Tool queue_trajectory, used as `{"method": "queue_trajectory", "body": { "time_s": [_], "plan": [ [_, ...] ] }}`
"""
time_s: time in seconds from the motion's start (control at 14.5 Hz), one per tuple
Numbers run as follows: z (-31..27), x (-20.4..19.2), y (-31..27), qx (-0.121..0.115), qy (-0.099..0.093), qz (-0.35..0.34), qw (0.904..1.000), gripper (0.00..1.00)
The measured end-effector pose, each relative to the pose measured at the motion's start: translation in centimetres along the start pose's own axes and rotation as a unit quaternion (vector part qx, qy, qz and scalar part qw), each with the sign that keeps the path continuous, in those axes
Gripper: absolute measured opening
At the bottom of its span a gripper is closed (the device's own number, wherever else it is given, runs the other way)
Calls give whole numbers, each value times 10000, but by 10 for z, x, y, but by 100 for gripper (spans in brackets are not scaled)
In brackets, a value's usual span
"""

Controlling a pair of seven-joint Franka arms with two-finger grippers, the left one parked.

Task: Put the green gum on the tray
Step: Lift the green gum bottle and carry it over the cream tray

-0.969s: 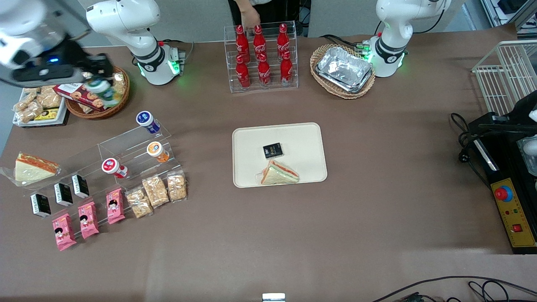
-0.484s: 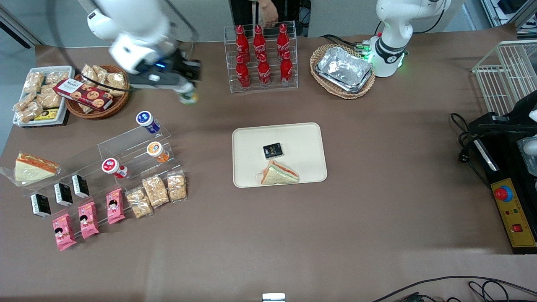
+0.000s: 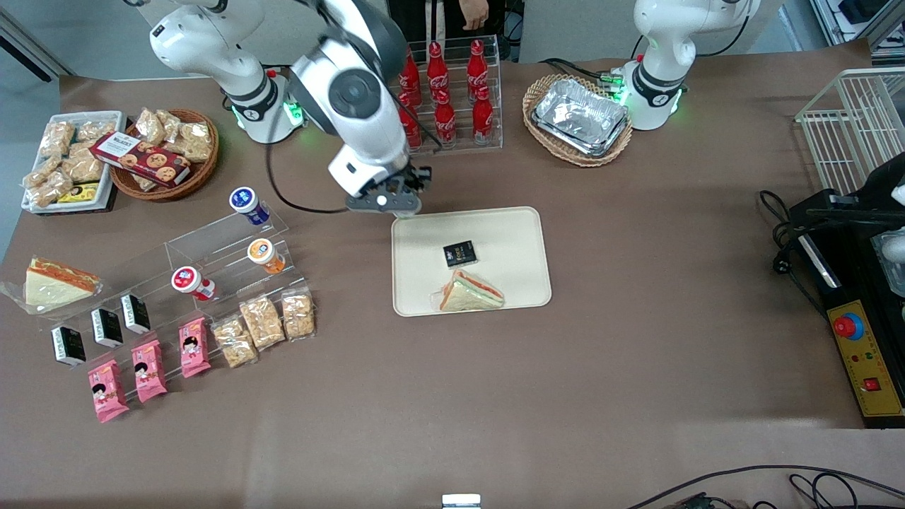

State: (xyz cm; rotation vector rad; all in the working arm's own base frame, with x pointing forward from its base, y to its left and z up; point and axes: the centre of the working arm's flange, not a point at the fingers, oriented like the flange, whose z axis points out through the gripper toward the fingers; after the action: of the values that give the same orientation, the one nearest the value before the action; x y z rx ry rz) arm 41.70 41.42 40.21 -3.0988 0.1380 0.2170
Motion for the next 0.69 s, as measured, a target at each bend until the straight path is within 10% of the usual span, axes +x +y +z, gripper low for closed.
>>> {"method": "queue_trajectory", "body": {
  "time_s": [0.69],
  "plan": [
    [157,-9,-1,-44,40,46,10000,59]
  ]
}}
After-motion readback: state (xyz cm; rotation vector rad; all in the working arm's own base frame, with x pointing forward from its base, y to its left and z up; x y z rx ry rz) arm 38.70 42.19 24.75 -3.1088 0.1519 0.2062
